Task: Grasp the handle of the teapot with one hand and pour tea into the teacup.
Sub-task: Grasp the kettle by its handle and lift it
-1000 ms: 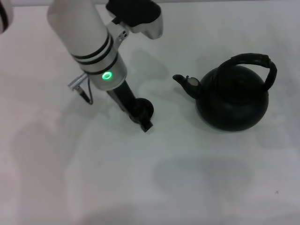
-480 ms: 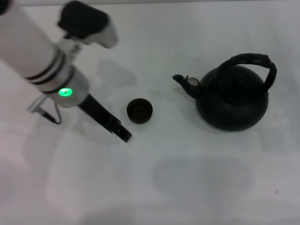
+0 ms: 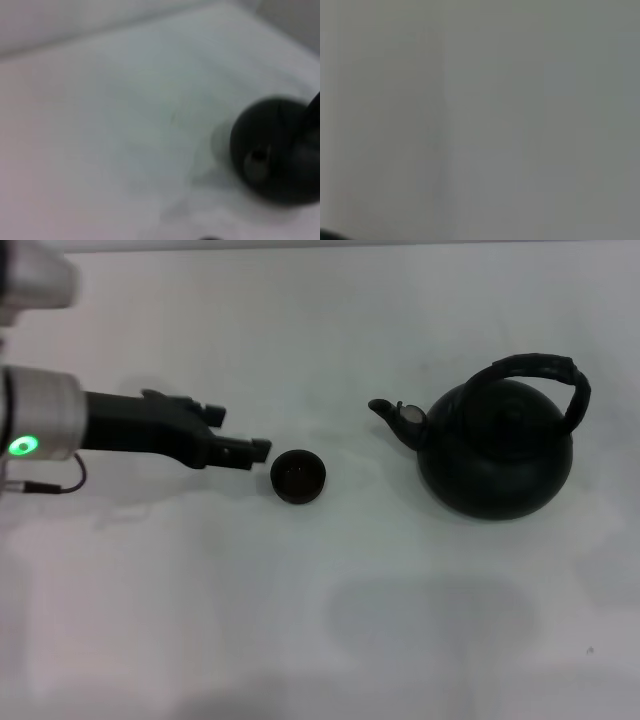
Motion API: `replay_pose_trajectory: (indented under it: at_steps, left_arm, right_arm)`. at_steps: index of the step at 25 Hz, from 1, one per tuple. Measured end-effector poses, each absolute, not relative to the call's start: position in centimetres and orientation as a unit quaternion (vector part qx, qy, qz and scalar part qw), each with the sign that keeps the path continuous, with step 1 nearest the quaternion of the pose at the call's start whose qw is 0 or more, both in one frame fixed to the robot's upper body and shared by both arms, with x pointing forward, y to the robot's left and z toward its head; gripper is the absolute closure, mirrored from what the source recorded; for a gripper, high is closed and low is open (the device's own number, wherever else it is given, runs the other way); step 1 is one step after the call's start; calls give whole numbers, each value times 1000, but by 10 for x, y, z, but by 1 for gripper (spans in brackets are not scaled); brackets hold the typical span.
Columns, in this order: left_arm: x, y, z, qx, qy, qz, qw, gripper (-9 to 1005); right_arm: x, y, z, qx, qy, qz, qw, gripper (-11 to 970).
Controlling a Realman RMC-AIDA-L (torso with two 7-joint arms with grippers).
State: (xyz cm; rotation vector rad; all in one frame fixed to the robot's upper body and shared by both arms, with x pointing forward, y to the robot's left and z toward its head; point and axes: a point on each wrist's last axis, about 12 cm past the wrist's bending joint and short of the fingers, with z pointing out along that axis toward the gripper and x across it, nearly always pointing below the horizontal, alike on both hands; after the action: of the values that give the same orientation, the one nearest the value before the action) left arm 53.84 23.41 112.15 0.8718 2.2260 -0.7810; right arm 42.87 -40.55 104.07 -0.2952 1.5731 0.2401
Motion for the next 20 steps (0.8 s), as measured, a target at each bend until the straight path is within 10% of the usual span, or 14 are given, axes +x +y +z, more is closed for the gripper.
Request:
replay_pose_trajectory:
  at_steps: [12,20]
  left_arm:
    - [487,314,1080,205,674,-349,618,146]
    - [459,331,1057,150,640,-296,693,146]
  right_arm:
    - [412,-376,1075,-242,773,142,569,133]
    - [434,-350,1066,-260,766,185,558,133]
